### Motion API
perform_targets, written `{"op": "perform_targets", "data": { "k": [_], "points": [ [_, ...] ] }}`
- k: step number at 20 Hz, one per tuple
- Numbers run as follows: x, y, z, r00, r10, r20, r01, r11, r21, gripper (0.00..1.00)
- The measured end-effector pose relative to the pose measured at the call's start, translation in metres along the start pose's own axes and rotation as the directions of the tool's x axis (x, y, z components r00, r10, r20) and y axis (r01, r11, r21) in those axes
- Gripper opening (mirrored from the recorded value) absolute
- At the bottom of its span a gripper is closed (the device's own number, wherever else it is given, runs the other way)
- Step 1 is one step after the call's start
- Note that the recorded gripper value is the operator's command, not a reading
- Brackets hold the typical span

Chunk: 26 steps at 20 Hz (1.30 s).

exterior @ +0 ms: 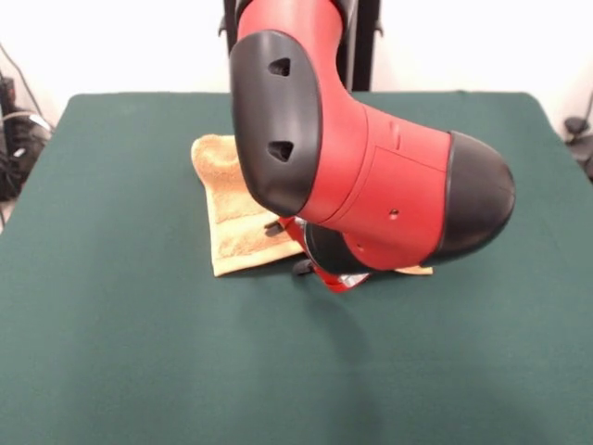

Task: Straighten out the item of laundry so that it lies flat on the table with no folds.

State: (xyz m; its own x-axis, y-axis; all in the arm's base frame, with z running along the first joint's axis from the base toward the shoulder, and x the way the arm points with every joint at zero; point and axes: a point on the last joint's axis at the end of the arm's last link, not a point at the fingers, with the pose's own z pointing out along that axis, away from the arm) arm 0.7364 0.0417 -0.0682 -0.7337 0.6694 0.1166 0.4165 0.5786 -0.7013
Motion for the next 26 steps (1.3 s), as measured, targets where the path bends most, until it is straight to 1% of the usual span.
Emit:
{"op": "perform_targets", "data": {
  "k": [4, 8, 12, 17, 22, 23, 26],
  "points": [
    [-0.009, -0.007, 0.006, 1.0, 0.012, -0.009, -0.012, 1.0, 0.002, 1.0],
    [-0.019, -0.017, 0.015, 1.0, 0.027, 0.0, -0.027, 0.999, 0.028, 1.0],
    [-0.031, -0.032, 0.029, 0.999, 0.042, 0.017, -0.043, 0.996, 0.075, 1.0],
    [-0.036, -0.043, 0.047, 0.999, 0.046, 0.024, -0.048, 0.99, 0.13, 1.0],
    [-0.039, -0.046, 0.052, 0.999, 0.049, 0.019, -0.051, 0.99, 0.131, 1.0],
    [-0.041, -0.045, 0.054, 0.998, 0.047, 0.033, -0.051, 0.991, 0.12, 0.0],
    [-0.043, -0.042, 0.056, 0.998, 0.044, 0.047, -0.048, 0.993, 0.108, 0.0]
  ]
}}
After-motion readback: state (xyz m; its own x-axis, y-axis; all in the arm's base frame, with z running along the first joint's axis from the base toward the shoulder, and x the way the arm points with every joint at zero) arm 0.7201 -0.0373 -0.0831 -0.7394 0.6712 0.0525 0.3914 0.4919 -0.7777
